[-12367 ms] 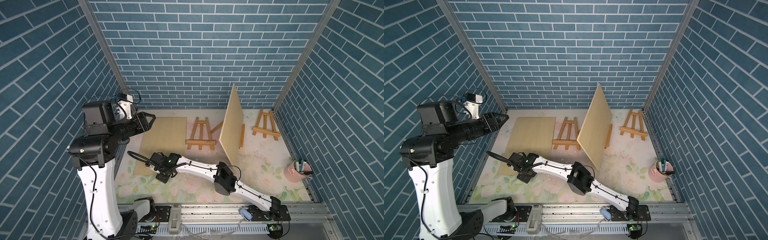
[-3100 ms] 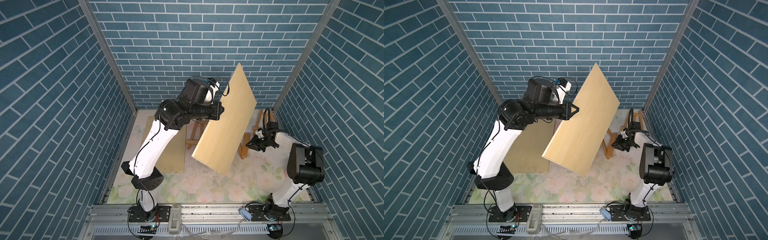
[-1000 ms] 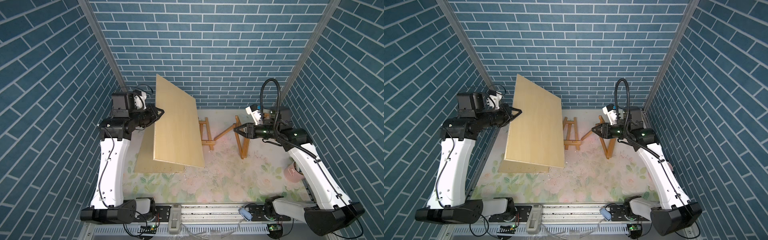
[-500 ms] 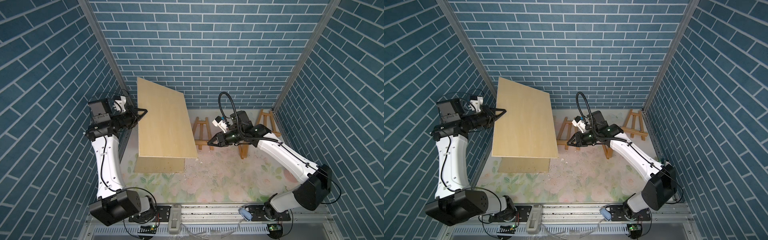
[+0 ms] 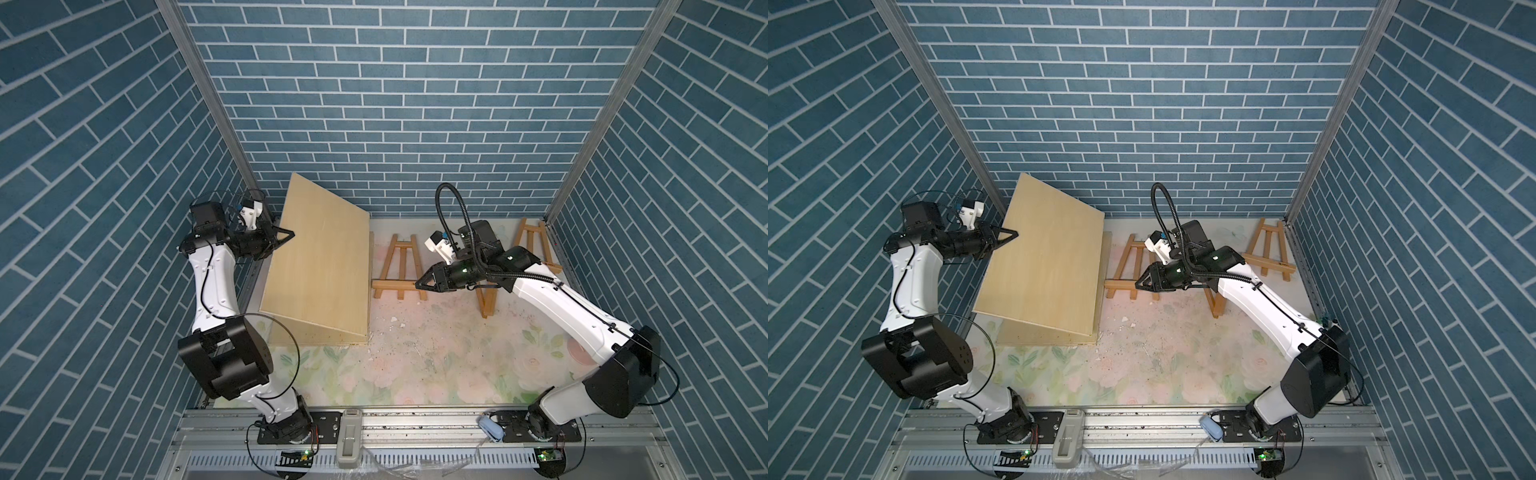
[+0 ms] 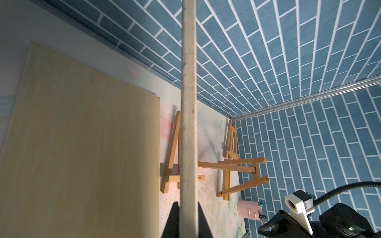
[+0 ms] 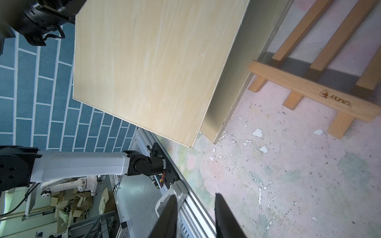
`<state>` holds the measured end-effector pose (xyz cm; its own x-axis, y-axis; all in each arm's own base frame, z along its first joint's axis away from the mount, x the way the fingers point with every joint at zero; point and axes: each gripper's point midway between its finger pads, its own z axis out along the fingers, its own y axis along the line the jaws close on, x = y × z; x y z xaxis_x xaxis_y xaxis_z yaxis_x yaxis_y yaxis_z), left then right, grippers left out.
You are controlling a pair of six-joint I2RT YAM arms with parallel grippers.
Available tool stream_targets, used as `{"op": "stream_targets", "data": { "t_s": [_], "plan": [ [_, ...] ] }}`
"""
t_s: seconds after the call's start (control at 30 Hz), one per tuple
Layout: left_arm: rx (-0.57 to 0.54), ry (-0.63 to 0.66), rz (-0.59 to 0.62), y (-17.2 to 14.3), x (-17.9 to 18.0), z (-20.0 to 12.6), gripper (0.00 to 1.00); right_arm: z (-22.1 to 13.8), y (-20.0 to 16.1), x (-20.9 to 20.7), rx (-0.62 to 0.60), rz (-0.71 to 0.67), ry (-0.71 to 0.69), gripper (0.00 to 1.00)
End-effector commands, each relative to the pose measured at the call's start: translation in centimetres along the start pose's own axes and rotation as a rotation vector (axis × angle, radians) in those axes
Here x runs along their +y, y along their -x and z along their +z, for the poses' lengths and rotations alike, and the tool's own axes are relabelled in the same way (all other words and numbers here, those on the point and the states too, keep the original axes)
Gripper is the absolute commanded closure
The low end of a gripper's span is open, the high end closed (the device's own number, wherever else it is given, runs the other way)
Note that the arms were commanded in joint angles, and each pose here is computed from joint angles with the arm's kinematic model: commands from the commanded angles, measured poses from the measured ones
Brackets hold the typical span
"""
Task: Disassemble the easel
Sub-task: Place the drawing board on the drawing board.
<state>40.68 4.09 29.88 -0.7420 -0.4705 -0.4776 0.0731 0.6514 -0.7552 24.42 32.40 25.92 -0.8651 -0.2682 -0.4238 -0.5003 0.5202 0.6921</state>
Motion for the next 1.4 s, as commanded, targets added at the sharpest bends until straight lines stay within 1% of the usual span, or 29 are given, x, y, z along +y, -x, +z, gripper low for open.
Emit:
{"op": "stream_targets", "data": {
  "t_s": [0.0,0.1,0.4,0.63,0.77,0.93,1.07,1.23,1.37],
  "plan": [
    [-0.044,-0.159,0.121,1.5,-3.2,-1.1,1.0,-0.1,0.8,0.0,-0.009,-0.005,-0.03,0.69],
    [-0.047,-0.176,0.099,1.6,-1.6,-0.3,1.0,0.0,1.3,0.0,-0.012,-0.003,-0.041,0.69],
    [0.034,-0.206,0.04,1.2,2.4,2.2,1.0,0.3,2.4,-0.5,-0.014,0.009,-0.077,0.7],
    [0.086,-0.204,0.017,0.9,4.3,3.2,1.0,0.7,3.1,-0.9,-0.013,0.019,-0.096,0.7],
    [0.107,-0.181,0.008,0.2,5.3,3.6,1.0,0.9,3.5,-1.0,-0.012,0.022,-0.099,0.7],
    [0.119,-0.105,0.011,-0.8,6.9,3.8,1.0,1.4,4.0,-1.1,-0.01,0.023,-0.1,0.71],
    [0.107,-0.049,0.018,-1.0,7.7,3.8,0.93,1.7,4.0,-1.4,-0.002,0.031,-0.104,0.71],
    [0.098,0.054,0.029,-0.8,8.9,3.4,0.73,2.0,3.9,-1.6,0.005,0.035,-0.109,0.71],
    [0.084,0.14,0.059,-0.3,9.5,2.7,0.66,1.9,3.8,-1.8,0.004,0.038,-0.118,0.71]
  ]
}}
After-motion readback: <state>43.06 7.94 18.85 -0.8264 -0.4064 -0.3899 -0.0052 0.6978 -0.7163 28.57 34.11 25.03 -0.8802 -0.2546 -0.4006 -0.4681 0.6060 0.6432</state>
